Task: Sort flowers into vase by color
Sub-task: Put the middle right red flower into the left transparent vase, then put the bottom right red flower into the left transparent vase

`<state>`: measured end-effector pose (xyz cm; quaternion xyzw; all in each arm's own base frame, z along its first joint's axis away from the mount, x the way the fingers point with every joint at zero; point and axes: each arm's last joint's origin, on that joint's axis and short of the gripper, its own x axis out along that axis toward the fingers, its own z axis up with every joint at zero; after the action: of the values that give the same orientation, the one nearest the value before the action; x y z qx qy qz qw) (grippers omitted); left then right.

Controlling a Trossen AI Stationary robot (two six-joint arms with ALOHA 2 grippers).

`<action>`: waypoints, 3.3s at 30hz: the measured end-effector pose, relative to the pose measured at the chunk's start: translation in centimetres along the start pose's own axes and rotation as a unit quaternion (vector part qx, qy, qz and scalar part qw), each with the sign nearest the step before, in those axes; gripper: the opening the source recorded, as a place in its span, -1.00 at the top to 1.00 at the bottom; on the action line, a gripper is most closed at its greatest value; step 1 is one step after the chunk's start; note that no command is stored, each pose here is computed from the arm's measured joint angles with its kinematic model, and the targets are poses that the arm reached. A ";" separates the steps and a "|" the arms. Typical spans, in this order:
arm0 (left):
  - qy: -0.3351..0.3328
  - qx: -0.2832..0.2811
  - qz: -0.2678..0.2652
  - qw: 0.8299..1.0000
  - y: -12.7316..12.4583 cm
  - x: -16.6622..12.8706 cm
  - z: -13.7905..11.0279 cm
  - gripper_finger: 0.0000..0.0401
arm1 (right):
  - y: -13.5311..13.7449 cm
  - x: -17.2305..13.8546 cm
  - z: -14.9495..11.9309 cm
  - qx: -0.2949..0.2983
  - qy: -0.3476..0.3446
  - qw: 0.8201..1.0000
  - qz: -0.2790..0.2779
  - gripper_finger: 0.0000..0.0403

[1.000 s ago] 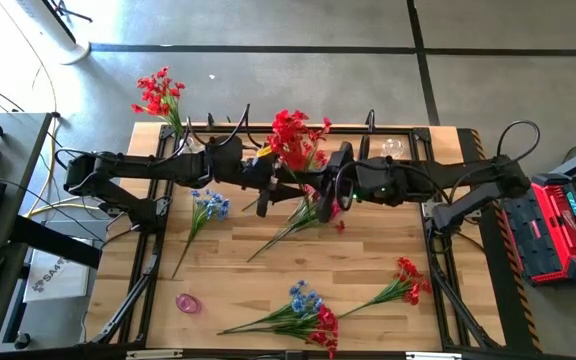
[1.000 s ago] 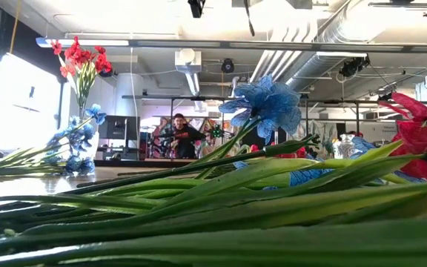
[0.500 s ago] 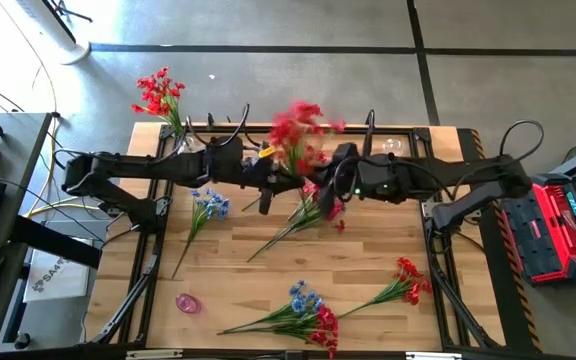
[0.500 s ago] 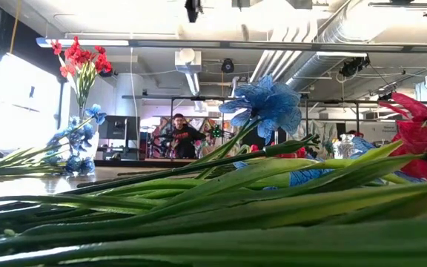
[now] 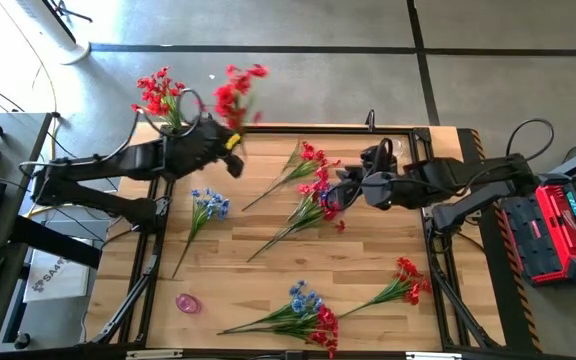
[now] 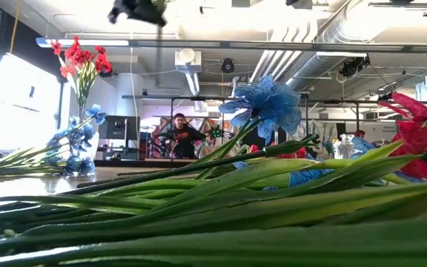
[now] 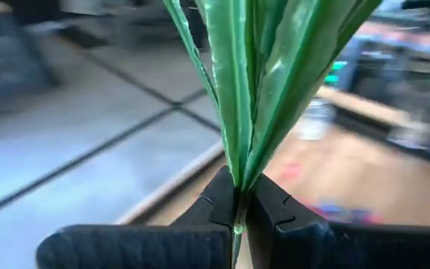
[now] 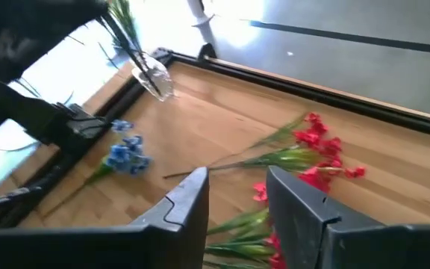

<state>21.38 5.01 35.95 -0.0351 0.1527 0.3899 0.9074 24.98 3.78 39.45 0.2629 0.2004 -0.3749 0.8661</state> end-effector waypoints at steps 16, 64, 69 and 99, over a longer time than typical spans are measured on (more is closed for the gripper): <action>-0.027 -0.099 0.257 0.961 8.5 -1.0 -6.9 1.00 | -0.5 -0.1 -0.4 -0.012 0.007 1.000 -0.026 0.38; 0.068 -0.134 0.257 0.955 10.7 -1.9 -9.2 0.20 | -3.0 3.3 -7.0 0.084 0.096 0.985 -0.113 0.29; 0.084 -0.130 0.231 0.961 10.7 -2.5 -8.6 0.00 | -4.2 4.9 -10.4 0.168 0.173 0.961 -0.138 0.17; 0.020 -0.142 0.142 0.979 12.0 -11.3 1.5 -0.12 | -3.4 2.0 -17.4 0.226 0.486 0.835 -0.126 0.02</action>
<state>5.86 5.75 41.50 -0.1498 0.1175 0.5320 0.8251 21.05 11.29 23.75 0.5721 0.5365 -0.3396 0.5192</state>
